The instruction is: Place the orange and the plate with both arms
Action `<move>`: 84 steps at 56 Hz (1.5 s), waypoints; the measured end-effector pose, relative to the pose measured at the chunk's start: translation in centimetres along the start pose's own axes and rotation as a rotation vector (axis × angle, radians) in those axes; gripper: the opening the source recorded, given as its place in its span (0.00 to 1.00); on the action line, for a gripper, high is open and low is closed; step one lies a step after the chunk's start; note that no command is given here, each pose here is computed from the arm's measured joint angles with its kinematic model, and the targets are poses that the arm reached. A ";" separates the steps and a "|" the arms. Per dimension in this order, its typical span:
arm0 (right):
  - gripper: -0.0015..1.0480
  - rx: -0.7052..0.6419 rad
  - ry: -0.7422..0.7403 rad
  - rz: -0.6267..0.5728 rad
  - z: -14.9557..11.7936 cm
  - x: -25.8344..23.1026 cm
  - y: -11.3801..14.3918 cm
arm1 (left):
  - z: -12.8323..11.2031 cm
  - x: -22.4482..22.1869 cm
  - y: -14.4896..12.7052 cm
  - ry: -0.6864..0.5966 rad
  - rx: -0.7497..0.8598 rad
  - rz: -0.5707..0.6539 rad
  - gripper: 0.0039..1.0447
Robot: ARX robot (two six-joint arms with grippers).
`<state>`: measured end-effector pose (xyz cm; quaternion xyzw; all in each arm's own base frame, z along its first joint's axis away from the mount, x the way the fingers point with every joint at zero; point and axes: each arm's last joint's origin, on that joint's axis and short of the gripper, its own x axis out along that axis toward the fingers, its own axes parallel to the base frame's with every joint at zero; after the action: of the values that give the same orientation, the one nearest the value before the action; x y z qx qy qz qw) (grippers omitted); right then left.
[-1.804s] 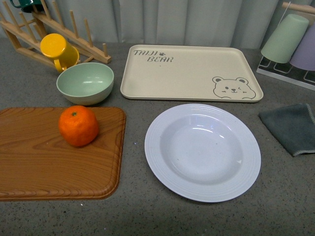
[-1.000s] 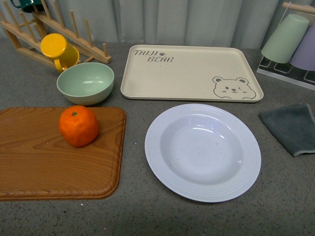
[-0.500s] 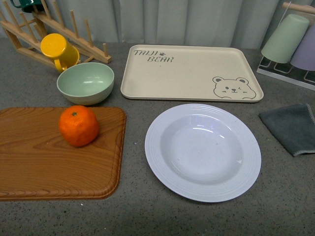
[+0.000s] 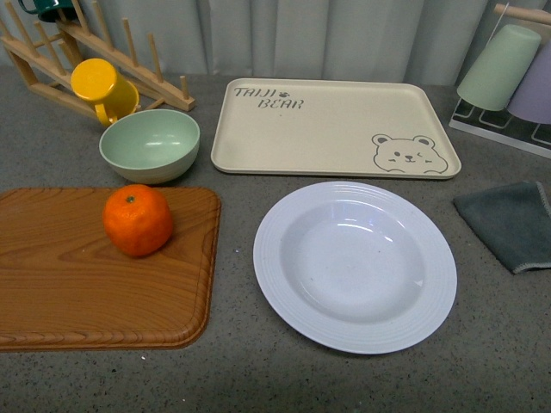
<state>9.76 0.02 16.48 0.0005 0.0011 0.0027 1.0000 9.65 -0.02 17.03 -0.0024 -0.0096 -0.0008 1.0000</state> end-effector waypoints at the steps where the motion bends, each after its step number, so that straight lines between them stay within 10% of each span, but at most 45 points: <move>1: 0.91 0.000 0.000 0.000 0.0 0.0 0.0 | 0.0 0.0 0.0 0.000 0.000 0.000 0.94; 36: 0.91 0.000 0.000 0.000 0.0 0.0 0.0 | 0.0 0.0 0.0 0.004 -0.002 0.005 0.94; 46: 0.91 0.000 0.000 -0.003 0.0 0.0 0.0 | 0.0 2.1 0.2 0.197 -0.133 0.314 0.94; 57: 0.91 0.000 0.000 -0.003 0.0 0.0 0.0 | 1.9 9.2 -1.1 0.226 -0.189 0.148 0.94; 84: 0.91 0.000 0.000 -0.003 0.0 0.0 0.0 | -6.9 20.1 -5.5 0.579 -0.139 -0.058 0.94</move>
<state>9.76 0.01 16.48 0.0005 0.0010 0.0011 1.0000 29.87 -5.62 10.55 -0.0701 0.2761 -0.0309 0.9581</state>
